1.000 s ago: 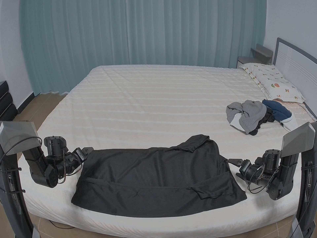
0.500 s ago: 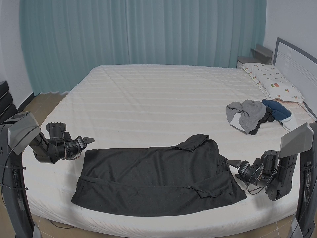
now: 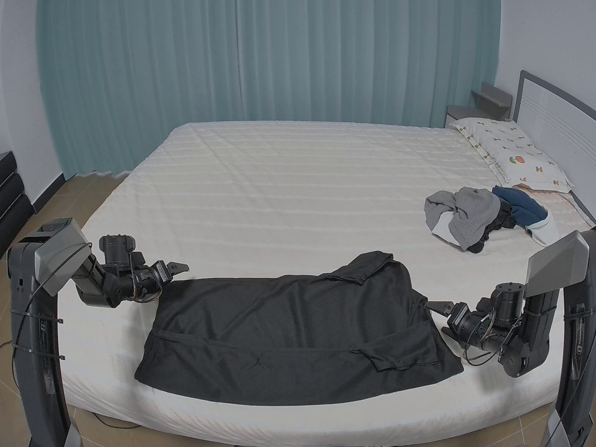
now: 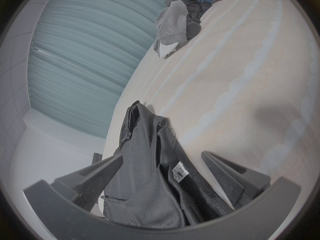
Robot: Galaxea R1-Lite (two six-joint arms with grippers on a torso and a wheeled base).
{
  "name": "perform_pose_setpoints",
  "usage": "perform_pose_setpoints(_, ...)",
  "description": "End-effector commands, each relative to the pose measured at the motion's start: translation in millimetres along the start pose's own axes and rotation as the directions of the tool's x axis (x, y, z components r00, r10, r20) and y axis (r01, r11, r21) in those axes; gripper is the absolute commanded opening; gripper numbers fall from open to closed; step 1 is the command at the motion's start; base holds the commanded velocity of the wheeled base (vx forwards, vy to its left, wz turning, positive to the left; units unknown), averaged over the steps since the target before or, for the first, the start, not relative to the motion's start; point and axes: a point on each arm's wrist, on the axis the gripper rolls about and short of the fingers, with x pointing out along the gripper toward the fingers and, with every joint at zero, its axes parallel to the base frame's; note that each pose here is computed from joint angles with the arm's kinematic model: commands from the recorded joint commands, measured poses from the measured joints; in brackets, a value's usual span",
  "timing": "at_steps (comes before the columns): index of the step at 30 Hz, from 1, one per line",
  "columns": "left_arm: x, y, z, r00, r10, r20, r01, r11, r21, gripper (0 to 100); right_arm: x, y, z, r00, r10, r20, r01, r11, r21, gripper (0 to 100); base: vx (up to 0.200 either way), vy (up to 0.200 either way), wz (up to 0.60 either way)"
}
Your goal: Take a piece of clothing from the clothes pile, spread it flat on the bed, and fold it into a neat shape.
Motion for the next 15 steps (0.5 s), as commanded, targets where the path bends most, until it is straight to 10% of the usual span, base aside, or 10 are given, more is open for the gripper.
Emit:
perform_pose_setpoints(1,4.9,4.7,-4.2,1.000,0.008,-0.009,-0.008,1.000,-0.006,100,-0.4,0.6,0.2,1.000,0.006,0.004,-0.006,1.000,-0.002,100,0.000,0.000,0.00)
perform_pose_setpoints(15,3.1,6.4,-0.6,0.996,0.077,0.037,-0.077,0.997,-0.013,100,-1.5,0.9,-0.1,1.000,0.005,0.003,-0.005,1.000,0.000,100,0.000,0.000,0.00)
